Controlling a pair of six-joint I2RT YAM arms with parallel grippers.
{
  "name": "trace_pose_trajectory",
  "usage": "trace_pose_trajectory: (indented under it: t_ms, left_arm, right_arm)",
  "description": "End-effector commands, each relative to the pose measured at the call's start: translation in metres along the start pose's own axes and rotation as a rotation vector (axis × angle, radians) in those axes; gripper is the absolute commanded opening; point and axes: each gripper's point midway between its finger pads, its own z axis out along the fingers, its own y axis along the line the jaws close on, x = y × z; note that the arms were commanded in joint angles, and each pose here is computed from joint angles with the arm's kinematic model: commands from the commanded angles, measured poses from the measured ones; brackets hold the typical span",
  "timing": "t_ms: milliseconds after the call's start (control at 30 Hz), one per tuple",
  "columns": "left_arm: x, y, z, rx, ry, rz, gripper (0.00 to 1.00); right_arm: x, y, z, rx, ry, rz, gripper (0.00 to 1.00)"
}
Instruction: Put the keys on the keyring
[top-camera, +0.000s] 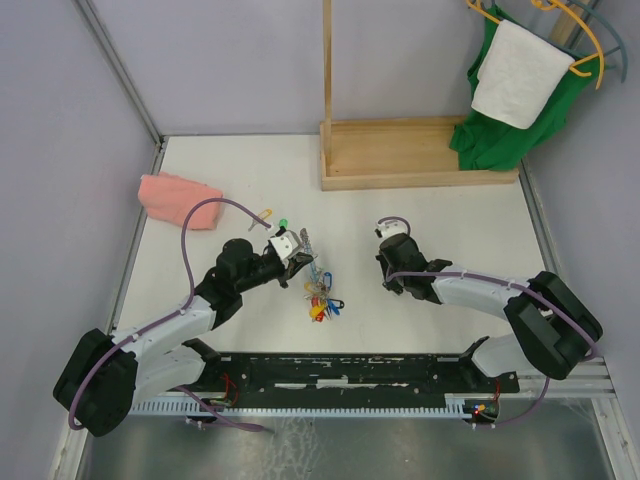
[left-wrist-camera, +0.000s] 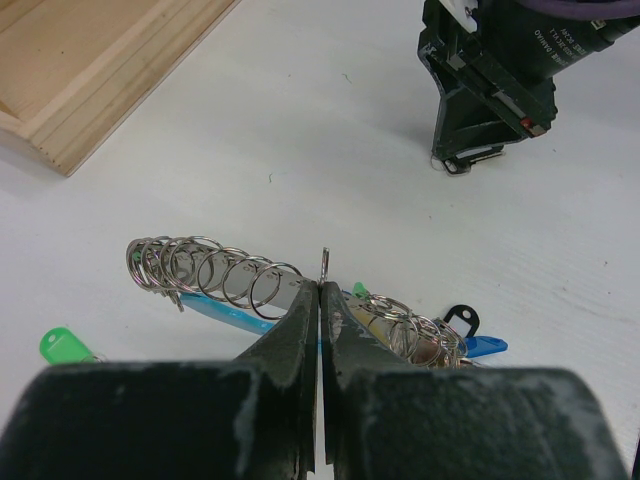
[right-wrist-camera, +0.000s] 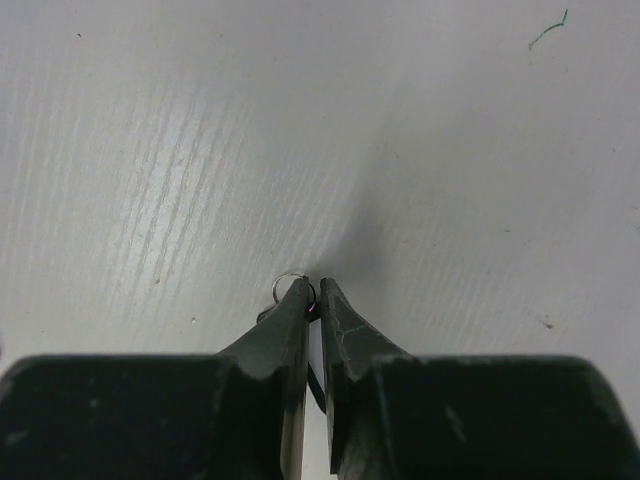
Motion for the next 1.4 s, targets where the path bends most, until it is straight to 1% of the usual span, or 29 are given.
trace_pose_trajectory:
  t_ms: [0,67,167,300,833,967,1133,1233,1333,1367]
  left_arm:
    - [-0.027,0.0,0.003,0.016,-0.074,0.006,0.03]
    - [-0.027,0.0,0.003,0.016,-0.075,0.008,0.03]
    - [-0.027,0.0,0.003,0.015,-0.076,0.008,0.03]
    - [-0.027,0.0,0.002,0.015,-0.077,0.007,0.03]
    - [-0.028,-0.001,0.003,0.02,-0.077,0.008,0.03]
    - [-0.027,-0.001,0.004,0.022,-0.074,0.007,0.03]
    - [-0.027,-0.001,0.003,0.022,-0.076,0.007,0.03]
    - [-0.027,-0.001,0.004,0.024,-0.074,0.007,0.03]
    - [-0.027,-0.001,0.003,0.024,-0.076,0.007,0.03]
    - [-0.027,-0.001,0.003,0.024,-0.075,0.007,0.03]
  right_arm:
    - [-0.026,0.009,-0.008,-0.024,-0.066,0.046,0.17]
    - [-0.028,0.01,-0.01,-0.028,-0.064,0.055,0.18]
    - [-0.033,0.01,-0.015,-0.031,-0.072,0.082,0.23]
    - [-0.037,0.013,-0.022,-0.051,-0.072,0.1,0.27]
    - [-0.02,0.016,-0.01,-0.082,0.002,0.085,0.27]
    - [-0.018,0.017,-0.009,-0.084,0.012,0.073,0.22]
    - [-0.019,0.021,-0.011,-0.113,0.018,0.066,0.22]
    - [-0.018,0.02,-0.013,-0.106,0.03,0.06,0.19]
    - [-0.017,0.018,-0.013,-0.094,0.045,0.053,0.13]
    - [-0.016,0.017,-0.014,-0.088,0.052,0.048,0.08]
